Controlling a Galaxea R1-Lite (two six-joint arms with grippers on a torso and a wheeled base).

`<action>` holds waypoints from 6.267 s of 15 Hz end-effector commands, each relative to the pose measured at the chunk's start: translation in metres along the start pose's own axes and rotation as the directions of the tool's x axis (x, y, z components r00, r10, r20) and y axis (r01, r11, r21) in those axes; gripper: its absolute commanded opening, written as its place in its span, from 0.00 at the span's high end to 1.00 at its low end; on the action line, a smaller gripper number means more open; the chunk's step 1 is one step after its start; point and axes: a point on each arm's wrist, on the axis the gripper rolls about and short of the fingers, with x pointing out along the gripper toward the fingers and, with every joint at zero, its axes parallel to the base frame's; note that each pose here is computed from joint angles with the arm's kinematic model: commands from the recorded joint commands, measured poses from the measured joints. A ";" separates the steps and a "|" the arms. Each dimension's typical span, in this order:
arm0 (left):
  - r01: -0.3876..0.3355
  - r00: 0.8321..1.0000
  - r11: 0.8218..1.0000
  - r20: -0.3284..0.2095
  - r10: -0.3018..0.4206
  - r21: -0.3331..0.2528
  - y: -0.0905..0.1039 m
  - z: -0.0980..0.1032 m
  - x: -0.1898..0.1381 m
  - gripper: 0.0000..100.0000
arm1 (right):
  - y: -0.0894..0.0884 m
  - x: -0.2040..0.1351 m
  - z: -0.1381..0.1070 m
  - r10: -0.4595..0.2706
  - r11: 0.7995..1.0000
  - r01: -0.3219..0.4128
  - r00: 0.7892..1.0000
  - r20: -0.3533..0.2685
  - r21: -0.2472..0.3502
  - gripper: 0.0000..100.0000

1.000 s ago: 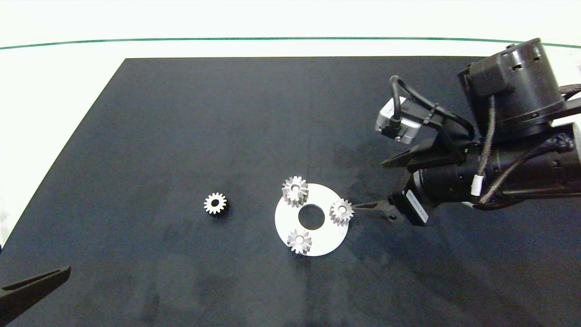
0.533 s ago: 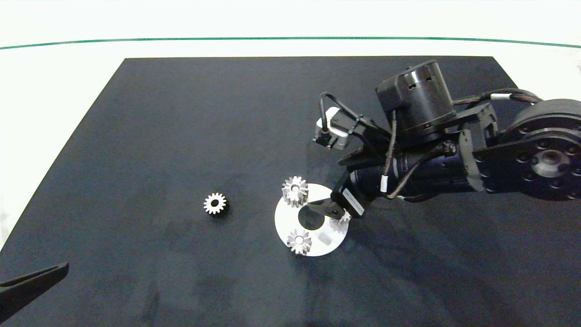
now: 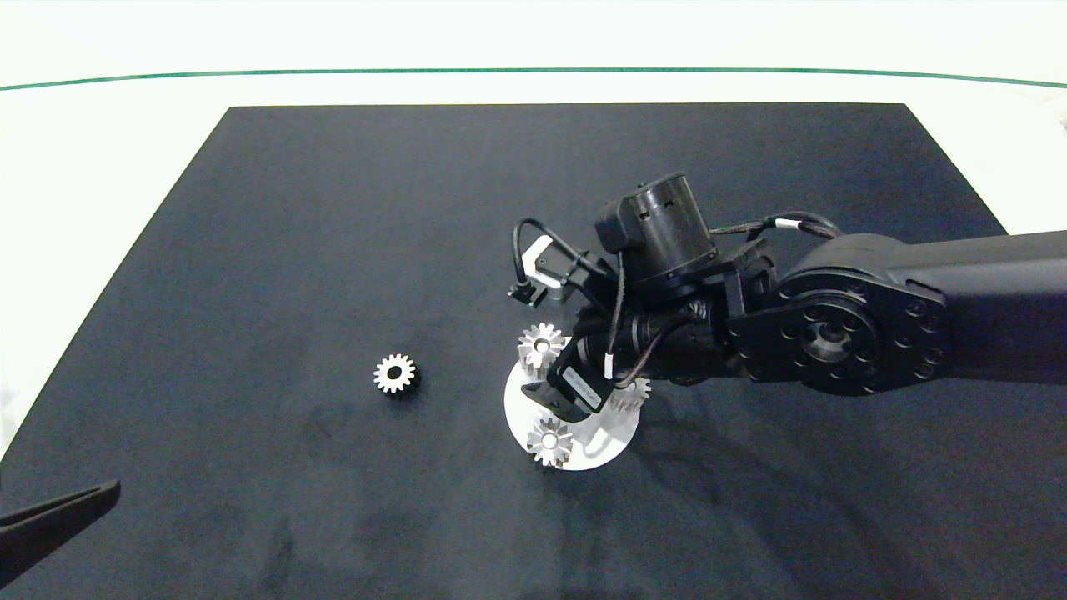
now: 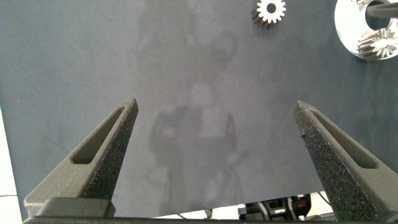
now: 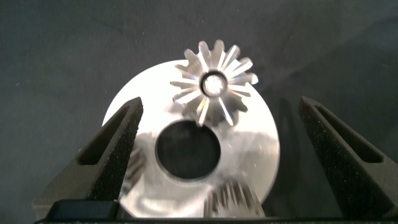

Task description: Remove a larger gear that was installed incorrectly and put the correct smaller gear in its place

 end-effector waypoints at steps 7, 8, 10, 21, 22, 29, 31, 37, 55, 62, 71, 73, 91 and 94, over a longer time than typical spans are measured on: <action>0.000 1.000 1.000 0.009 0.000 -0.001 0.000 -0.001 -0.003 0.00 | 0.004 0.019 0.006 -0.015 1.000 0.015 1.000 -0.003 -0.003 0.12; 0.000 1.000 1.000 0.009 0.000 -0.001 0.000 -0.001 -0.003 0.00 | 0.004 0.019 0.007 -0.015 1.000 0.015 1.000 0.000 -0.002 0.15; 0.000 1.000 1.000 0.010 0.000 -0.001 0.000 -0.001 -0.003 0.00 | 0.003 0.018 0.007 -0.019 1.000 0.019 1.000 0.002 -0.001 0.18; -0.002 1.000 1.000 0.016 0.002 -0.001 0.000 -0.001 -0.005 0.00 | 0.004 0.021 0.004 -0.018 1.000 0.018 1.000 -0.011 -0.001 0.41; -0.002 1.000 1.000 0.016 0.002 -0.001 0.000 -0.001 -0.005 0.00 | 0.004 0.021 0.004 -0.018 1.000 0.018 1.000 -0.013 -0.001 0.42; -0.002 1.000 1.000 0.013 0.002 -0.001 0.000 -0.002 -0.004 0.00 | 0.004 0.021 0.003 -0.017 1.000 0.017 1.000 -0.014 0.000 0.57; -0.002 1.000 1.000 0.013 0.002 -0.001 0.000 -0.002 -0.004 0.00 | 0.004 0.022 0.003 -0.016 1.000 0.016 1.000 -0.016 0.001 0.60; -0.005 1.000 1.000 0.010 0.005 -0.002 0.000 -0.001 -0.003 0.00 | 0.006 0.021 0.001 -0.012 1.000 0.012 1.000 -0.023 -0.005 0.66; -0.005 1.000 1.000 0.002 0.005 -0.002 0.000 -0.002 -0.002 0.00 | 0.007 -0.002 0.014 -0.030 1.000 0.031 0.996 0.080 -0.004 0.66; -0.005 1.000 1.000 0.004 0.005 -0.002 0.000 -0.002 -0.002 0.00 | -0.018 -0.035 0.009 -0.129 0.991 0.126 0.989 0.073 0.038 0.66; -0.011 1.000 1.000 0.002 0.011 -0.002 0.000 -0.002 -0.002 0.00 | -0.105 -0.075 -0.063 -0.309 0.908 0.324 0.946 -0.099 0.266 0.66; -0.014 1.000 1.000 0.001 0.014 -0.002 0.001 -0.003 -0.002 0.00 | -0.111 -0.074 -0.078 -0.313 0.890 0.343 0.939 -0.143 0.299 0.66; 0.001 1.000 1.000 -0.021 -0.001 0.005 0.000 -0.001 0.006 0.00 | -0.100 -0.092 -0.108 -0.255 0.878 0.307 0.949 -0.185 0.368 0.00; 0.002 1.000 1.000 -0.024 -0.002 0.007 0.000 0.004 0.011 0.00 | -0.097 -0.117 -0.101 -0.292 0.868 0.322 0.947 -0.135 0.377 0.00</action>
